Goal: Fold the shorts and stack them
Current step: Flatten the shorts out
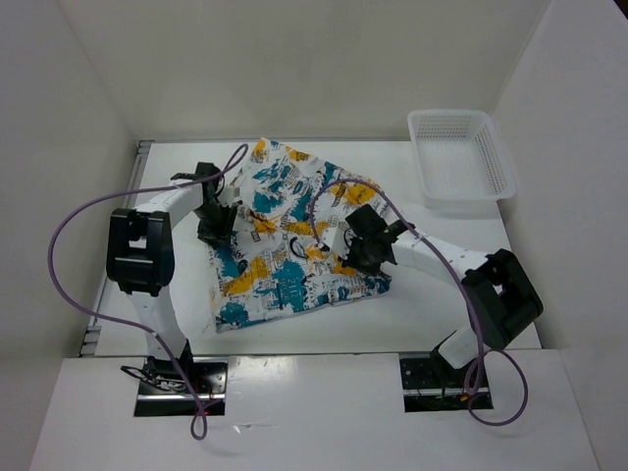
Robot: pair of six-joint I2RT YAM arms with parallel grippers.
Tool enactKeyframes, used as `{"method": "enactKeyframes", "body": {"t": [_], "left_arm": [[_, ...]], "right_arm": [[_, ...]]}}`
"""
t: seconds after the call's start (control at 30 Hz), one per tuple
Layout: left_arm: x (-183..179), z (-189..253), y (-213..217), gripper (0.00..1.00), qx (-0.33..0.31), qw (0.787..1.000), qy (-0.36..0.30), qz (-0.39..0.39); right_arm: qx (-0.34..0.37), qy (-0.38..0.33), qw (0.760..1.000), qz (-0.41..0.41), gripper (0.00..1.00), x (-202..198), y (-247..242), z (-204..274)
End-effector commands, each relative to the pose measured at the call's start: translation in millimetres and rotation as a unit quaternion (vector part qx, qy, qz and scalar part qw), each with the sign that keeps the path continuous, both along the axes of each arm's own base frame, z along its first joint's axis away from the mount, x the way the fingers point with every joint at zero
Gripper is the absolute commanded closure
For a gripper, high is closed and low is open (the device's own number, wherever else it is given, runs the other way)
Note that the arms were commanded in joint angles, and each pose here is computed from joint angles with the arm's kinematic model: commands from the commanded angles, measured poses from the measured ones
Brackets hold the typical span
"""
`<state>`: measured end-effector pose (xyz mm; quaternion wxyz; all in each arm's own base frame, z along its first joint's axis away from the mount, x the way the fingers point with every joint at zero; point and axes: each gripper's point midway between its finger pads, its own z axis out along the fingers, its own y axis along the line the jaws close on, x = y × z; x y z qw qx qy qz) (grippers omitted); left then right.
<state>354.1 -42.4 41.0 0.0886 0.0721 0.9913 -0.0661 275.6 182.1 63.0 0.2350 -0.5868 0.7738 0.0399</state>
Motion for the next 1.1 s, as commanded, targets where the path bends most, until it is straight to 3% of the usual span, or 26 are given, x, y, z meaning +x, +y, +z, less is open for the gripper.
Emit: {"method": "enactKeyframes", "body": {"t": [0.0, 0.37, 0.5, 0.57, 0.6, 0.67, 0.7, 0.77, 0.8, 0.93, 0.97, 1.07], "left_arm": [[1, -21, 17, 0.51, 0.035, 0.999, -0.001, 0.011], [-2, -52, 53, 0.51, 0.117, 0.993, 0.005, 0.034], [2, -35, 49, 0.51, 0.096, 0.995, -0.012, 0.037], [14, 8, 23, 0.49, 0.020, 0.998, -0.061, 0.025], [32, 45, 10, 0.49, -0.008, 0.994, -0.109, 0.014], [42, 81, -20, 0.42, -0.067, 0.990, -0.126, -0.015], [64, 111, -27, 0.41, -0.085, 0.983, -0.163, -0.024], [79, 129, -37, 0.35, -0.112, 0.976, -0.183, -0.036], [90, 122, -38, 0.34, -0.112, 0.976, -0.182, -0.035], [140, 93, -25, 0.31, -0.069, 0.977, -0.200, -0.019], [148, 86, -21, 0.31, -0.058, 0.978, -0.198, -0.015], [178, 56, -13, 0.31, -0.021, 0.979, -0.202, -0.004]], "right_arm": [[-0.006, 0.036, 0.999, 0.010, 1.00, -18, -3, -18], [-0.097, 0.088, 0.988, 0.081, 1.00, -69, -29, -61], [-0.106, 0.083, 0.988, 0.082, 1.00, -67, -32, -57], [-0.087, 0.061, 0.992, 0.072, 1.00, -52, -18, -42], [-0.050, 0.038, 0.996, 0.056, 1.00, -32, 4, -16], [0.006, 0.032, 0.998, 0.047, 1.00, -15, 35, 11], [0.047, 0.011, 0.998, 0.030, 1.00, 6, 60, 41], [0.093, -0.011, 0.995, 0.019, 1.00, 26, 84, 68], [0.136, -0.039, 0.990, 0.009, 0.99, 43, 103, 97], [0.205, -0.078, 0.973, -0.075, 0.88, 103, 112, 129], [0.206, -0.090, 0.969, -0.102, 0.65, 123, 109, 129], [0.213, -0.116, 0.952, -0.186, 0.65, 176, 85, 125]]}}
